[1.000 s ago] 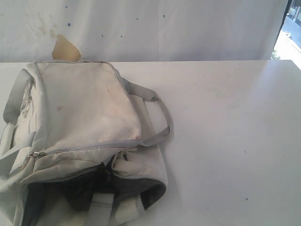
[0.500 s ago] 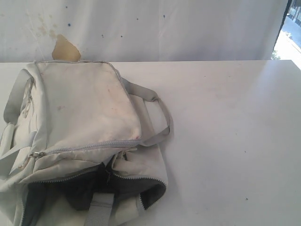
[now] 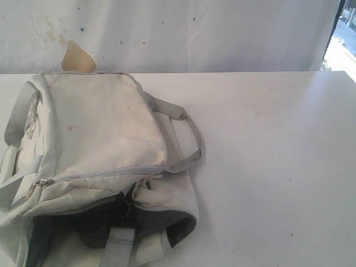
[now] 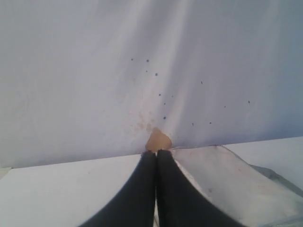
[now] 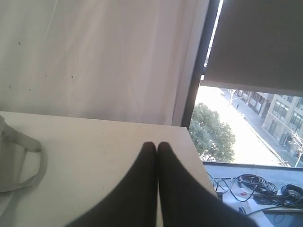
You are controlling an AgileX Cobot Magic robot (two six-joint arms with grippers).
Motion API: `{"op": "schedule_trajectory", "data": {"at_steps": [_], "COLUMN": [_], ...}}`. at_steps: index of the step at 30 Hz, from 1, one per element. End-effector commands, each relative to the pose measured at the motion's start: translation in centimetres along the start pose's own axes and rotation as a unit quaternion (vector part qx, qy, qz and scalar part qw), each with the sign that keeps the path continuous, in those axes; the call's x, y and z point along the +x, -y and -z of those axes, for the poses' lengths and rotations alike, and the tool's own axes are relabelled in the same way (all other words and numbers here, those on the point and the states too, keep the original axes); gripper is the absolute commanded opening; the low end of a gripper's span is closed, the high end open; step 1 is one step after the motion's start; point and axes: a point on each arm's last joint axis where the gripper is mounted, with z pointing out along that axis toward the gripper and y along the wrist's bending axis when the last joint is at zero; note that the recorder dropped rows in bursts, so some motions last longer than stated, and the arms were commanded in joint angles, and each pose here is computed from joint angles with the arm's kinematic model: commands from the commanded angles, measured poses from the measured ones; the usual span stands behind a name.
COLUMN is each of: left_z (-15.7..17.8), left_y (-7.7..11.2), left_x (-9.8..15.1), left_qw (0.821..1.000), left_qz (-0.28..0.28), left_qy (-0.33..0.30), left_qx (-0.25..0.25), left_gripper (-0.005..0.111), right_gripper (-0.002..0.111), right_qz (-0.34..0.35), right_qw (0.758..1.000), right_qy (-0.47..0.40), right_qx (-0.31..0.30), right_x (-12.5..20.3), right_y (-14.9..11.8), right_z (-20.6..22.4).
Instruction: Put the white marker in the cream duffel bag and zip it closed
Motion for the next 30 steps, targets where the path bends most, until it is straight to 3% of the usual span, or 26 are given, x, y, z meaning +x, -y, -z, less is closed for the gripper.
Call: {"op": "schedule_trajectory", "data": {"at_steps": [1, 10, 19, 30], "left_z": [-0.1, -1.1, -8.1, -12.8], "left_y": [-0.1, -0.1, 0.3, 0.7], "left_x": [0.4, 0.2, 6.1, 12.1], "left_qw": [1.0, 1.0, 1.0, 0.998], "left_qz": [0.002, 0.005, 0.008, 0.026], "left_qy": [-0.015, 0.025, -0.007, 0.062], "left_qx": [-0.001, -0.002, -0.002, -0.013], "left_gripper": [0.0, 0.0, 0.0, 0.0], "right_gripper": [0.0, 0.0, 0.0, 0.0], "right_qz": [0.012, -0.002, -0.024, -0.016], "right_qw": [1.0, 1.0, 1.0, 1.0], "right_qy": [-0.005, -0.004, 0.004, -0.013], "right_qx": [0.005, 0.014, 0.006, -0.004], "right_x": [0.3, 0.4, 2.3, 8.6], "right_y": [0.8, 1.1, 0.4, -1.2], "right_z": [-0.2, -0.6, -5.6, -13.0]}}
